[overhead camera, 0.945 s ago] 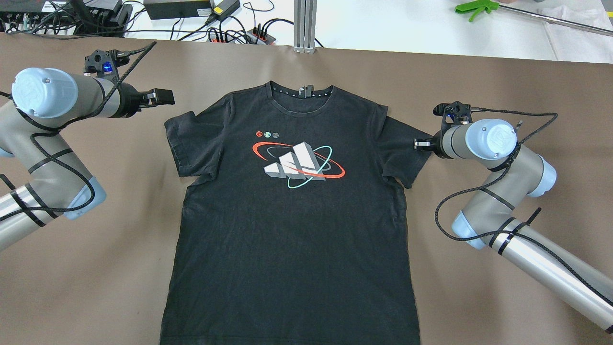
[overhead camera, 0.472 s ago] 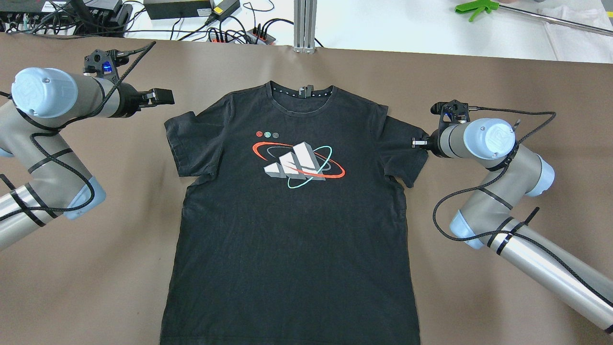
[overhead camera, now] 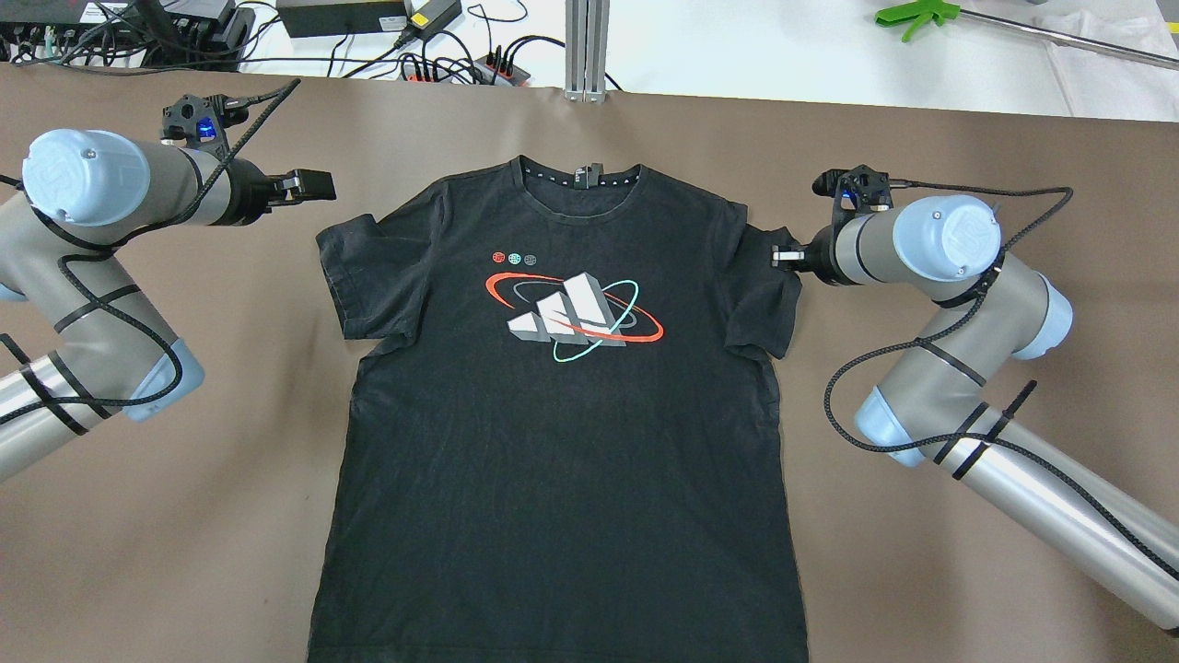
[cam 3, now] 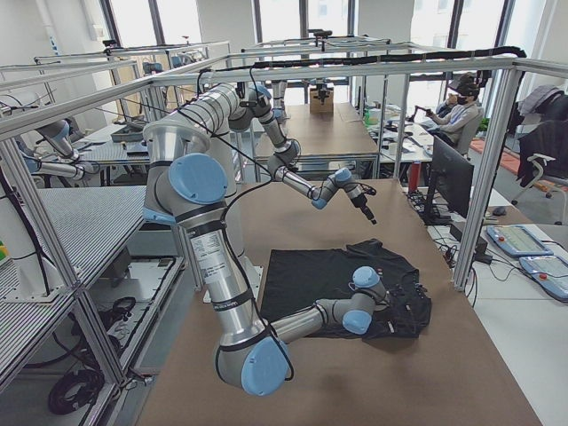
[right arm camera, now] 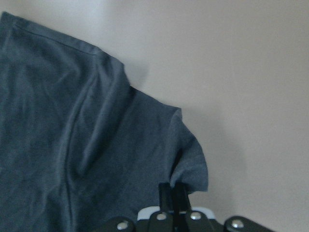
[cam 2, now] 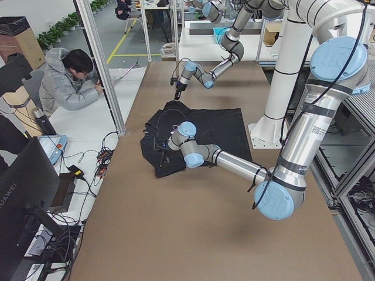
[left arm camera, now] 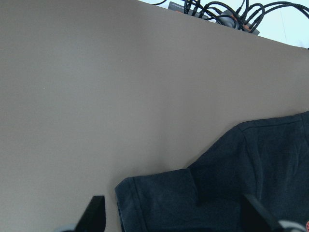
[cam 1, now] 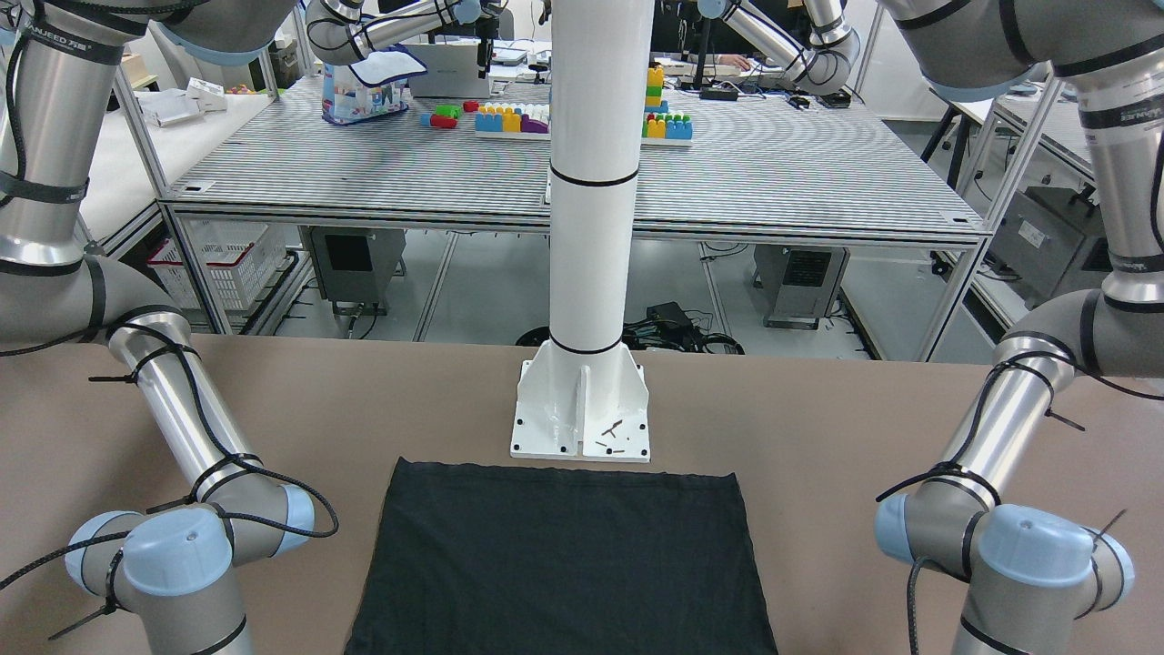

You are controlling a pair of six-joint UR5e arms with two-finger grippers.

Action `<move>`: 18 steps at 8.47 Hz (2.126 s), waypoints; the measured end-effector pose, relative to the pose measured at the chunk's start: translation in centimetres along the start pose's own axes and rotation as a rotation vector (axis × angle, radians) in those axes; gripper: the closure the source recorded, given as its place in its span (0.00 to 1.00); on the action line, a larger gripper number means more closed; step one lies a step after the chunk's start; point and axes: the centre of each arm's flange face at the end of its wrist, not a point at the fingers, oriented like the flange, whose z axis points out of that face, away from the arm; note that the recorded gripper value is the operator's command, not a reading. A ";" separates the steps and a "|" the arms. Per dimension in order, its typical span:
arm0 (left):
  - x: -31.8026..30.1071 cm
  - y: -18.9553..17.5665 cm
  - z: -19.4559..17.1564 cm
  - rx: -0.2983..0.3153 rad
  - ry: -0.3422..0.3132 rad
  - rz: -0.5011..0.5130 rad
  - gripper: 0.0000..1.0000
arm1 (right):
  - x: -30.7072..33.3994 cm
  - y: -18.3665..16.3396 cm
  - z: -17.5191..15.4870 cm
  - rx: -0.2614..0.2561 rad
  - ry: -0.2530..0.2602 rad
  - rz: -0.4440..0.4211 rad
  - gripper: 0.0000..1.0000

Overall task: Fold clothes
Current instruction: 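Grasp the sleeve nearest the right gripper and fold it inward over the chest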

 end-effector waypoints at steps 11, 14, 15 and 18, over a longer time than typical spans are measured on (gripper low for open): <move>-0.8 0.2 0.6 -0.007 -0.019 0.007 0.00 | -13.0 -1.4 -1.1 0.046 -0.027 -0.011 1.00; -0.8 0.2 0.9 -0.009 -0.021 0.009 0.00 | -14.7 -1.9 -0.1 0.057 -0.018 -0.011 1.00; -0.6 0.1 1.1 -0.009 -0.022 0.010 0.00 | -14.8 -1.9 0.0 0.056 -0.017 -0.011 0.86; -0.3 0.0 1.3 -0.010 -0.021 0.010 0.00 | -14.9 -1.6 0.2 0.062 -0.012 -0.014 0.05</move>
